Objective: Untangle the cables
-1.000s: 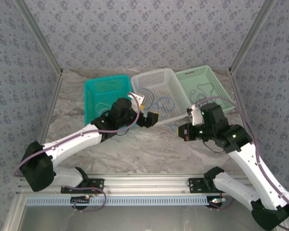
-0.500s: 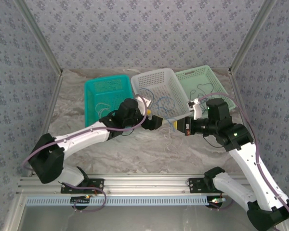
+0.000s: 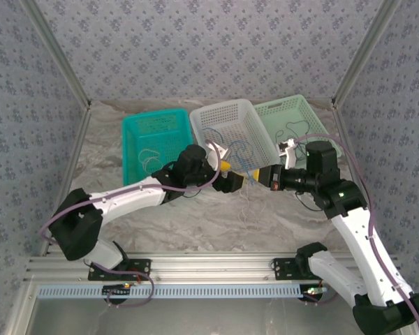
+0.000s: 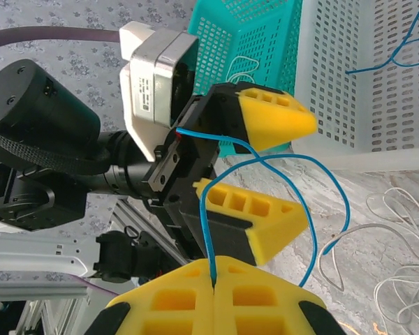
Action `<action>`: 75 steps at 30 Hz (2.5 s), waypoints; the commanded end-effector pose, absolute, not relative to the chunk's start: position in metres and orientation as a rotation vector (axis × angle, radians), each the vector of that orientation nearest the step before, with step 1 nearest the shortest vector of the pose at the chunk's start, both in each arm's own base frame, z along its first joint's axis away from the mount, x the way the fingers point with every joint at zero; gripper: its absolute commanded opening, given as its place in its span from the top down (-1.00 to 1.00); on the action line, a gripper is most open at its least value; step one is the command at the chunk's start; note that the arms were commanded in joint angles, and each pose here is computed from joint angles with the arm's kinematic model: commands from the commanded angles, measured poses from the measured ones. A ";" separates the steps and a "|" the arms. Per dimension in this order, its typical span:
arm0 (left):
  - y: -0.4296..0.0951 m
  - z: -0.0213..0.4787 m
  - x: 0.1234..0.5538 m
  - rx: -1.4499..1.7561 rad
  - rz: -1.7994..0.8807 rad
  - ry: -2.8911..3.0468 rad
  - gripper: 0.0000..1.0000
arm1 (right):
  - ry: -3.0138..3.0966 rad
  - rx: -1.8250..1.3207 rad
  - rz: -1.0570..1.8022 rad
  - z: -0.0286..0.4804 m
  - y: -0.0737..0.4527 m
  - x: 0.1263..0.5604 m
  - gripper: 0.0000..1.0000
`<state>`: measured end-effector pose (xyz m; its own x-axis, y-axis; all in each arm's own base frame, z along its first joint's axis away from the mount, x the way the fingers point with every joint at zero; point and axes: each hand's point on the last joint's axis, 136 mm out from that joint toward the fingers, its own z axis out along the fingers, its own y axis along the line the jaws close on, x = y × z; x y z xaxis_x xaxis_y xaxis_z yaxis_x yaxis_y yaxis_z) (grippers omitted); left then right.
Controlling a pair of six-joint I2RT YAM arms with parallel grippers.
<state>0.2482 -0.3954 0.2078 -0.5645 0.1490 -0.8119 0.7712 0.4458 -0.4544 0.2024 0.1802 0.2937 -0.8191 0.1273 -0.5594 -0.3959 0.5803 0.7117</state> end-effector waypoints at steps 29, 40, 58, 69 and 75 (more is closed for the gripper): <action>-0.395 0.227 0.275 0.773 -0.871 1.925 0.52 | 2.314 -0.144 1.361 0.283 0.170 0.176 1.00; -0.397 0.247 0.254 0.736 -1.074 1.865 -0.35 | 2.224 -0.138 1.191 0.290 0.159 0.203 1.00; -0.415 0.273 0.241 0.736 -1.287 1.742 -0.64 | 2.178 -0.172 1.212 0.296 0.165 0.213 1.00; -0.432 0.280 0.248 0.726 -1.349 1.712 -0.65 | 2.150 -0.202 1.244 0.300 0.172 0.211 1.00; -0.438 0.286 0.253 0.712 -1.367 1.688 -0.38 | 2.159 -0.210 1.239 0.296 0.173 0.209 1.00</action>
